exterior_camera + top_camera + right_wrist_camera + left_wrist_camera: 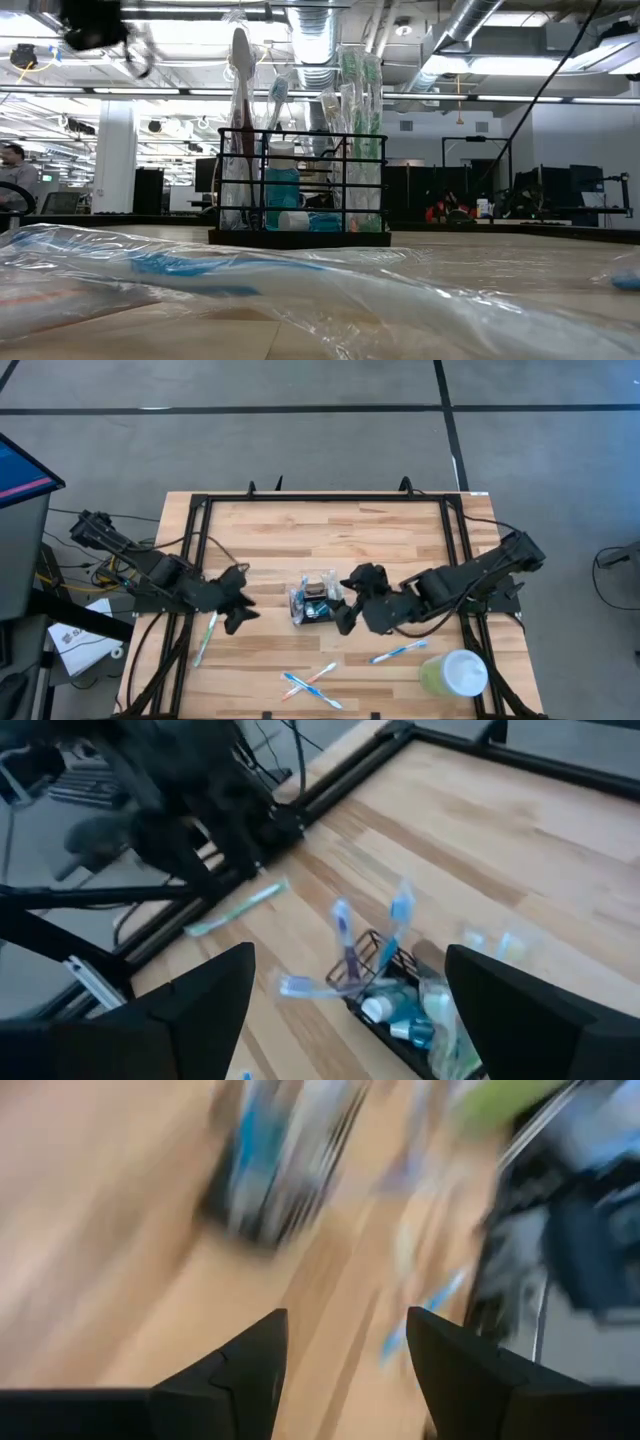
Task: Pick & Place toothbrushing station
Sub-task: Put the left blue toothbrush into the top left section of the mesh organizer
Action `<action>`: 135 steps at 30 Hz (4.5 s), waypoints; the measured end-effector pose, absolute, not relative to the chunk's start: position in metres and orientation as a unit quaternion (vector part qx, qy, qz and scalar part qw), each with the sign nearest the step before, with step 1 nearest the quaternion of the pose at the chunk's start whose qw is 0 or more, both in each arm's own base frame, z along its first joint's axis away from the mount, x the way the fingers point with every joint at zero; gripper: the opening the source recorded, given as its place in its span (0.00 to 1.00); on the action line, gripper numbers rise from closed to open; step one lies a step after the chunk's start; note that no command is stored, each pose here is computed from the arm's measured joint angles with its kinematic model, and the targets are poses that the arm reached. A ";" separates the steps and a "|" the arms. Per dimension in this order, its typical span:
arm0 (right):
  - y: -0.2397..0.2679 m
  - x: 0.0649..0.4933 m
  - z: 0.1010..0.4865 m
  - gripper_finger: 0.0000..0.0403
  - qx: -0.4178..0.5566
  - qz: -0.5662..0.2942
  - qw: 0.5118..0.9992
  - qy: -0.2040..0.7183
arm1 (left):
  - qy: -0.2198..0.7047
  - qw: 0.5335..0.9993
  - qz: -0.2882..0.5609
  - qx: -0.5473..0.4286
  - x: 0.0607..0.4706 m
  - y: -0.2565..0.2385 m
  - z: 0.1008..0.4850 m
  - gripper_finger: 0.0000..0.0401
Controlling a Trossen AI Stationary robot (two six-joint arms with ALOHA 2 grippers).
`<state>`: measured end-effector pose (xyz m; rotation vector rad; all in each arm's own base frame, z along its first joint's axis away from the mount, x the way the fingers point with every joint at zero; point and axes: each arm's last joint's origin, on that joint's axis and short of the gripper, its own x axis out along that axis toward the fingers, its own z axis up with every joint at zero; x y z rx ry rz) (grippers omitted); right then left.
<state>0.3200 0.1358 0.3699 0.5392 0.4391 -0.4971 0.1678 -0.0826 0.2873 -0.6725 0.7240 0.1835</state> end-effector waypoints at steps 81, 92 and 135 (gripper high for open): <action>0.130 0.280 0.369 0.79 0.054 -0.056 0.891 0.447 | 0.502 0.858 -0.105 0.023 0.304 -0.231 0.142 0.46; 0.130 0.280 0.369 0.79 0.057 -0.057 0.891 0.448 | 0.526 0.842 -0.109 -0.044 0.303 -0.232 0.141 0.03; 0.112 0.293 0.372 0.79 0.052 -0.062 0.902 0.424 | 0.138 0.966 0.145 -0.166 0.241 -0.174 0.333 0.00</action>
